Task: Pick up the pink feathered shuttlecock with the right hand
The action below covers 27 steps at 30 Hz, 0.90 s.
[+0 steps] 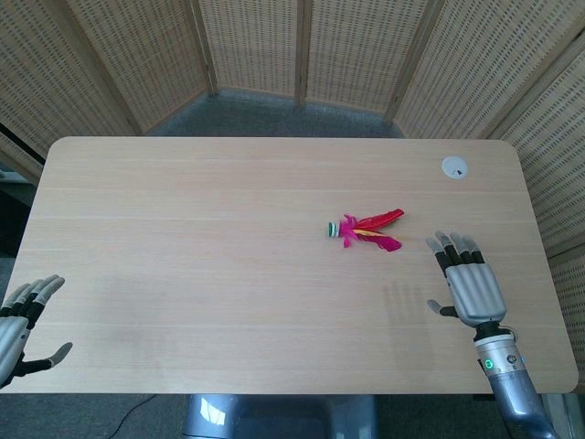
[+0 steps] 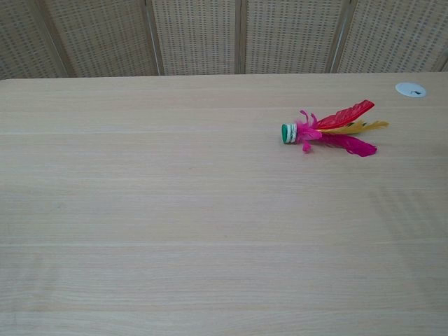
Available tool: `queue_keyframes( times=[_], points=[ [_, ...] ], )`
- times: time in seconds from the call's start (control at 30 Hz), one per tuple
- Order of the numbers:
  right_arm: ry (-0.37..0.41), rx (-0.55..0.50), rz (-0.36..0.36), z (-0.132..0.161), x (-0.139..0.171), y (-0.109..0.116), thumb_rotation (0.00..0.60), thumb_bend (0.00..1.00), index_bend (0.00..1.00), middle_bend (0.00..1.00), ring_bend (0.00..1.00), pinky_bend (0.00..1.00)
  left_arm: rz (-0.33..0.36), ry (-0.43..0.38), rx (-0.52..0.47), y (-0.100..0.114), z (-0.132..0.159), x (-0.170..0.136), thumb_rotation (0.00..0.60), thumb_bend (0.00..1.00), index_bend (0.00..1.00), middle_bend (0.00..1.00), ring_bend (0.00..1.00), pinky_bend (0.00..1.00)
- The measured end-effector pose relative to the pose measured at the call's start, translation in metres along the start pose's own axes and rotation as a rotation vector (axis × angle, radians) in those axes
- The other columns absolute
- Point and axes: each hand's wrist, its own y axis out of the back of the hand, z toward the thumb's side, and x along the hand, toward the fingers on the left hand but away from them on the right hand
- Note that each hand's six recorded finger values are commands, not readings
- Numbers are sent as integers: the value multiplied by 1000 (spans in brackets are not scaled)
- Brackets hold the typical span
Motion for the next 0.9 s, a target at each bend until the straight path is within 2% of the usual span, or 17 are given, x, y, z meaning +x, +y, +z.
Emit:
queue_keyframes(
  times=[0.37,0.5,0.73,0.9],
  points=[
    [28,-51,12,7,2,-5,596,144,0,0,0,0,3,-5,3,1,2,-2,600,318,0,0,0,0],
    [63,-60,25,17,-6,-5,591,144,0,0,0,0,-9,-11,4,-1,3,-1,600,316,0,0,0,0],
    [171,-82,78,54,-49,-9,596,142,0,0,0,0,-18,-12,-8,-5,4,3,600,317,0,0,0,0],
    [207,-81,124,74,-91,-18,597,144,0,0,0,0,-29,9,-14,-9,-1,6,600,318,0,0,0,0]
  ],
)
